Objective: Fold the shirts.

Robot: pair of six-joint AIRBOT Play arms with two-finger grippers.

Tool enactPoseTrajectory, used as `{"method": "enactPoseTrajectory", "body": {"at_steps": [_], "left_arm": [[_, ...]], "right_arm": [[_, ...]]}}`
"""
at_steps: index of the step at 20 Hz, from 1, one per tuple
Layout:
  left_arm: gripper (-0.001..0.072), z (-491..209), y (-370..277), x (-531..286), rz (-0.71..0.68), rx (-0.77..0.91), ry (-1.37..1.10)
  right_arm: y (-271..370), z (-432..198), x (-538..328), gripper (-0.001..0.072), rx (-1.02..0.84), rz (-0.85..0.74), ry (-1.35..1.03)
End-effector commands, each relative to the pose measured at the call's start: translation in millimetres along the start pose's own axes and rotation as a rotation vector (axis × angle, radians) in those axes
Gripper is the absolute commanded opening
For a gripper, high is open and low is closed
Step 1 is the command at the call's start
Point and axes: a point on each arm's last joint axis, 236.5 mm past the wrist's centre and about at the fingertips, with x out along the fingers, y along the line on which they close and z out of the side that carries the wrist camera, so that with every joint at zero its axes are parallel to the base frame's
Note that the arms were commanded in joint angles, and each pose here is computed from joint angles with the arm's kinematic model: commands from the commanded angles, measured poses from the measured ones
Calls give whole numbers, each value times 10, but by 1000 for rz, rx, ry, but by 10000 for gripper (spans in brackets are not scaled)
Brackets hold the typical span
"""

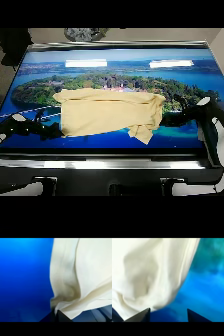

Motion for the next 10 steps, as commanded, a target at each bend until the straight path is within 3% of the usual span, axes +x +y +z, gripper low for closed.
{"method": "enactPoseTrajectory", "body": {"at_steps": [1, 2, 3, 4, 5, 8, 10], "left_arm": [[24, -23, -82, -47, -23, 25, -1], [25, -22, -81, -46, -23, 28, -1], [25, -7, -77, -47, -21, 28, -7], [25, 15, -77, -54, -20, 29, -15], [25, 47, -86, -79, -20, 33, -23], [21, 339, -287, -433, -24, 120, -111], [21, 726, -687, -1116, -14, 245, -319]], "right_arm": [[-41, 261, 129, 401, 65, 11, -98], [-65, 283, 133, 315, 83, 4, -108], [-75, 287, 139, 282, 97, 2, -108], [-54, 258, 159, 142, 103, 12, -93], [-4, 212, 163, 50, 105, 34, -73], [156, 244, -70, 47, -44, 52, -68], [290, 538, -634, 47, -171, -31, -176]]}}
